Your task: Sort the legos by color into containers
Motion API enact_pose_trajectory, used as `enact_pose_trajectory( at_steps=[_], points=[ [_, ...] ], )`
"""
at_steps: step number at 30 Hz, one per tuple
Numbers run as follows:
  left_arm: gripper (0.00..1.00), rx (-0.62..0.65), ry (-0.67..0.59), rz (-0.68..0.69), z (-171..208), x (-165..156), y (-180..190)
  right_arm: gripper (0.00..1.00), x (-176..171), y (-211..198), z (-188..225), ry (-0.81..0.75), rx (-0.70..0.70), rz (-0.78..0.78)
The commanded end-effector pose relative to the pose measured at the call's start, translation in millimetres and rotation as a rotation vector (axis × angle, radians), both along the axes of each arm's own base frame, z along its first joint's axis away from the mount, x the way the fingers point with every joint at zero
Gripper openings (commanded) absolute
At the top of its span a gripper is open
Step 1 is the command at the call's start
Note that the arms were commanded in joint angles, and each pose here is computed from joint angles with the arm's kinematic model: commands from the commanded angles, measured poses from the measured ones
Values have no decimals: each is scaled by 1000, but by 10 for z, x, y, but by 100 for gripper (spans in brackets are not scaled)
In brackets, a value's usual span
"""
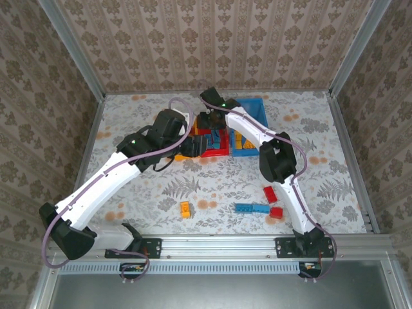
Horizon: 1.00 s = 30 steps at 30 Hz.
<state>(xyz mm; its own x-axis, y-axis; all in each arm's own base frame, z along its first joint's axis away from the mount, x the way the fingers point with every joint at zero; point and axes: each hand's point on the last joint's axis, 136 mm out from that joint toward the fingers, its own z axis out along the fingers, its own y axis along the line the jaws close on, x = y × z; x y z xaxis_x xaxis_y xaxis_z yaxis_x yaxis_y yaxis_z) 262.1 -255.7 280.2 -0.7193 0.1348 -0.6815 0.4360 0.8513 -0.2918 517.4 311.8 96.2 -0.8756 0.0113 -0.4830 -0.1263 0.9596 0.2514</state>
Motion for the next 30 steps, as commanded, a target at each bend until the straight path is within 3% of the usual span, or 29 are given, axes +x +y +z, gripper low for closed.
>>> enact_pose_trajectory(
  at_steps=[1, 11, 15, 19, 25, 30],
  points=[
    [68, -15, -28, -14, 99, -17, 29, 57, -26, -4, 111, 12, 14, -14],
    [68, 7, -8, 23, 15, -70, 171, 59, -110, -14, 718, -116, 26, 21],
    [68, -4, 38, 98, -88, -95, 416, 59, -396, 29, 946, -221, 30, 90],
    [68, 14, 117, 211, -305, -172, 786, 62, -926, 137, 902, -286, 29, 222],
    [68, 79, 215, 396, -607, -479, 1382, 74, -2183, 624, 558, -229, 112, 531],
    [69, 86, 256, 415, -756, -802, 1585, 85, -3137, 926, 257, -188, 80, 769]
  ],
)
